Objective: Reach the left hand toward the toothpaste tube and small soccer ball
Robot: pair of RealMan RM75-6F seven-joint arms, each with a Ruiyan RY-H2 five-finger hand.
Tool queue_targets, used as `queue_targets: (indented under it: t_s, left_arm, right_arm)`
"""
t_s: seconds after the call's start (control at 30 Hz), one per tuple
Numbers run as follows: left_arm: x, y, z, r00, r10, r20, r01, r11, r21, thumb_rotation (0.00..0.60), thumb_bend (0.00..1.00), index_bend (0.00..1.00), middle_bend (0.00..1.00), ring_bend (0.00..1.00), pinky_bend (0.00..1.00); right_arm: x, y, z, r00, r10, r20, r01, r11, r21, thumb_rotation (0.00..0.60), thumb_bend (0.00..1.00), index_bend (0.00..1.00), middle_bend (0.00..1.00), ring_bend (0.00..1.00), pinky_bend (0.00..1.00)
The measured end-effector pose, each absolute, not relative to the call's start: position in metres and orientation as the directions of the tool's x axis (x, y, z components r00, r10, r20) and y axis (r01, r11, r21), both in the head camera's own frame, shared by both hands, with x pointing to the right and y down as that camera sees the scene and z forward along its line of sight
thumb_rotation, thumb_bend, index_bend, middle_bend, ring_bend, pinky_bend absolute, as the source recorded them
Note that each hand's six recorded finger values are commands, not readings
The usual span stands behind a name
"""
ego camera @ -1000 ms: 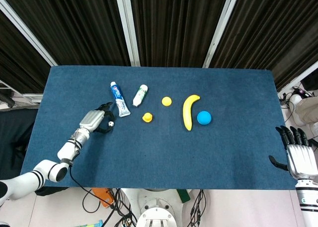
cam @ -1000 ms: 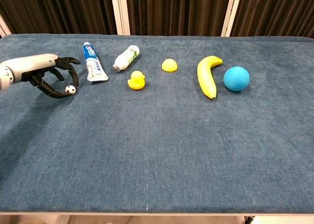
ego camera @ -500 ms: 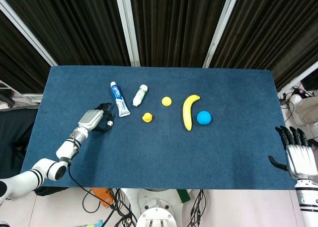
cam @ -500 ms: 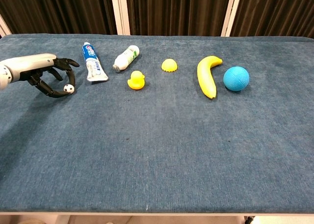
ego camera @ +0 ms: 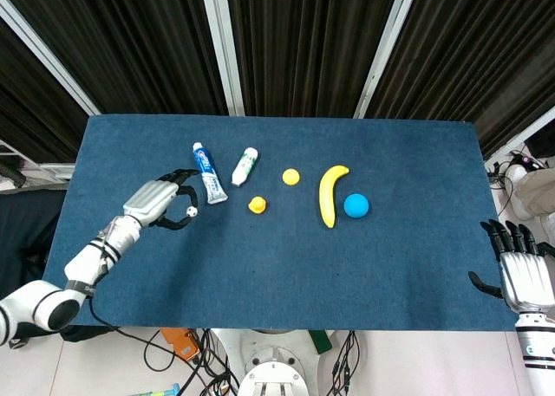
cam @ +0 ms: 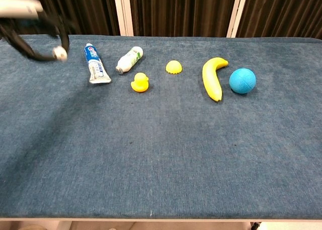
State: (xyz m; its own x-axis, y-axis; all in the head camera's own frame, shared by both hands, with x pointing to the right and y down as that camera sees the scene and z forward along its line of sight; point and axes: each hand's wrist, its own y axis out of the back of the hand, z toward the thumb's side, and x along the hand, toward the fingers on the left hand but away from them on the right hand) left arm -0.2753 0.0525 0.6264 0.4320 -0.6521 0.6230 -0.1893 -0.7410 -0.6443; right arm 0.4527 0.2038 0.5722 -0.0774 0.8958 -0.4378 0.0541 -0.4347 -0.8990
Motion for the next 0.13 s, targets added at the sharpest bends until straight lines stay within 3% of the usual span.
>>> queue_targets:
  t_s: [0.13]
  left_arm:
    - [-0.271, 0.043, 0.575, 0.447, -0.667, 0.597, -0.178, -0.72, -0.671, 0.6, 0.39, 0.56, 0.06, 0.0, 0.12]
  right_arm:
    - [0.453, 0.204, 0.572, -0.076, 0.895, -0.439, 0.055, -0.436, -0.898, 0.6, 0.35, 0.16, 0.16, 0.1, 0.0]
